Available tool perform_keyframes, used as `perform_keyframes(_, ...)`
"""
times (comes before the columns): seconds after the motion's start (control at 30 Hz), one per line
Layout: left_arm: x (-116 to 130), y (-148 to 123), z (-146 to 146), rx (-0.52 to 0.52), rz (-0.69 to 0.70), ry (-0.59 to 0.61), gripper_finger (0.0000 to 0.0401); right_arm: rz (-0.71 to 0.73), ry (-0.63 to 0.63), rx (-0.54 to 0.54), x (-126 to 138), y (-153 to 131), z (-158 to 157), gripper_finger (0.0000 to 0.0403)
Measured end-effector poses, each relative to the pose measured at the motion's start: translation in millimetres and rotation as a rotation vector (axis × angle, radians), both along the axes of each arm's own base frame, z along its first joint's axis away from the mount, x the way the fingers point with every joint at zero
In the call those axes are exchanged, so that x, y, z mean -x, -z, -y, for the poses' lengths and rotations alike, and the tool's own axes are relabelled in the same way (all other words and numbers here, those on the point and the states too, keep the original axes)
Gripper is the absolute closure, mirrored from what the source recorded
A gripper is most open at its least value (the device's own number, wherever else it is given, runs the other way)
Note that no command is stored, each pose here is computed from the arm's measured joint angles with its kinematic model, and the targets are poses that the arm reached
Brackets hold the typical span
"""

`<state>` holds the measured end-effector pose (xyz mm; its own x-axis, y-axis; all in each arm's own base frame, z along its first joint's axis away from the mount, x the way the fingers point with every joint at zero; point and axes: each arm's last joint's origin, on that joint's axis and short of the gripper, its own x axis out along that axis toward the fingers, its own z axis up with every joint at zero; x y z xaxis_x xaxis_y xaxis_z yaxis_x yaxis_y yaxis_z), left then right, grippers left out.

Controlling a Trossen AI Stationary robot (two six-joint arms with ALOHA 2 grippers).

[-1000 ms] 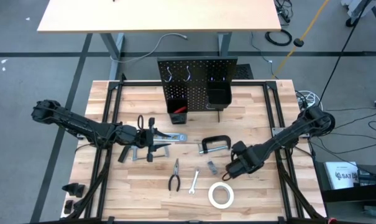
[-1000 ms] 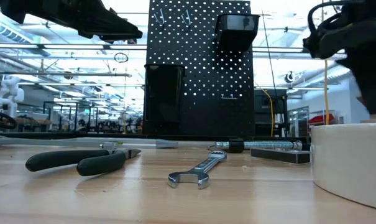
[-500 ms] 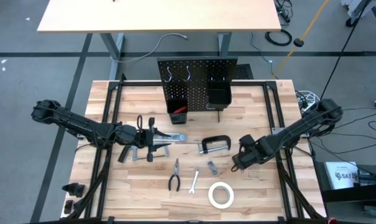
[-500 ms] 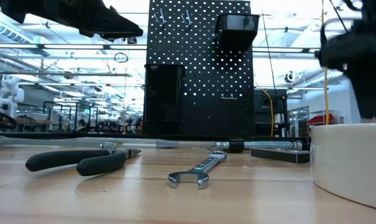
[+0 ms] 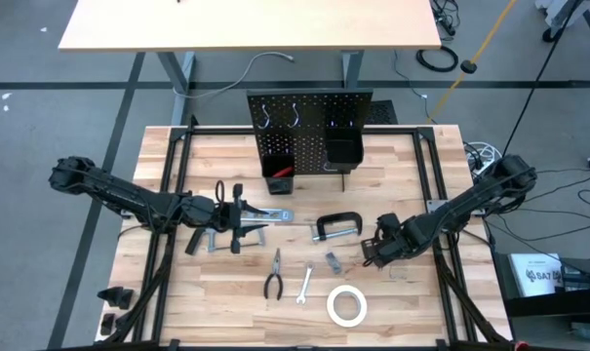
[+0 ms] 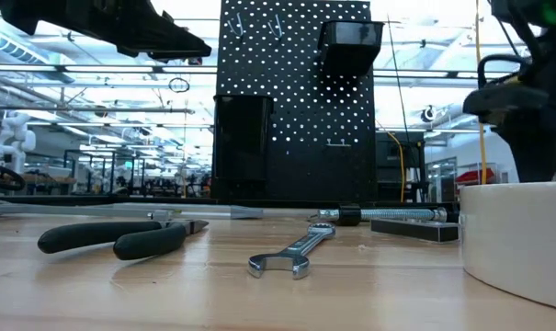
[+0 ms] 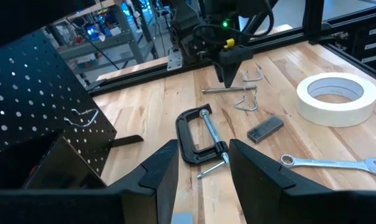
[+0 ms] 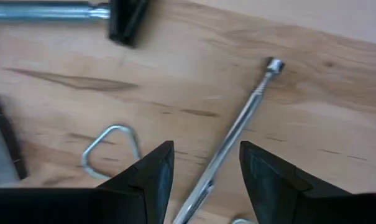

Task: Hang tools onto peg board
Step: Put the magnetic telescoping tool into the bottom black bin on the pegboard

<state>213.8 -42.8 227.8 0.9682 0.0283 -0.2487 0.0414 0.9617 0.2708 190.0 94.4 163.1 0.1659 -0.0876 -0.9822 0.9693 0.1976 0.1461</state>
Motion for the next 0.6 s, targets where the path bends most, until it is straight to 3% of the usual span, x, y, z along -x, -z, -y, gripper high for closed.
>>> perform_keyframes(0.37,0.2,1.5,-0.9,0.031,-0.015,-0.013,0.0256,-0.102,0.007,-0.008,-3.6,17.8,-3.6,0.0231)
perform_keyframes(0.6,2.1,7.6,-1.3,0.059,-0.078,-0.027,0.0256,-0.098,-0.021,-0.011,-5.0,18.4,-3.5,0.0288)
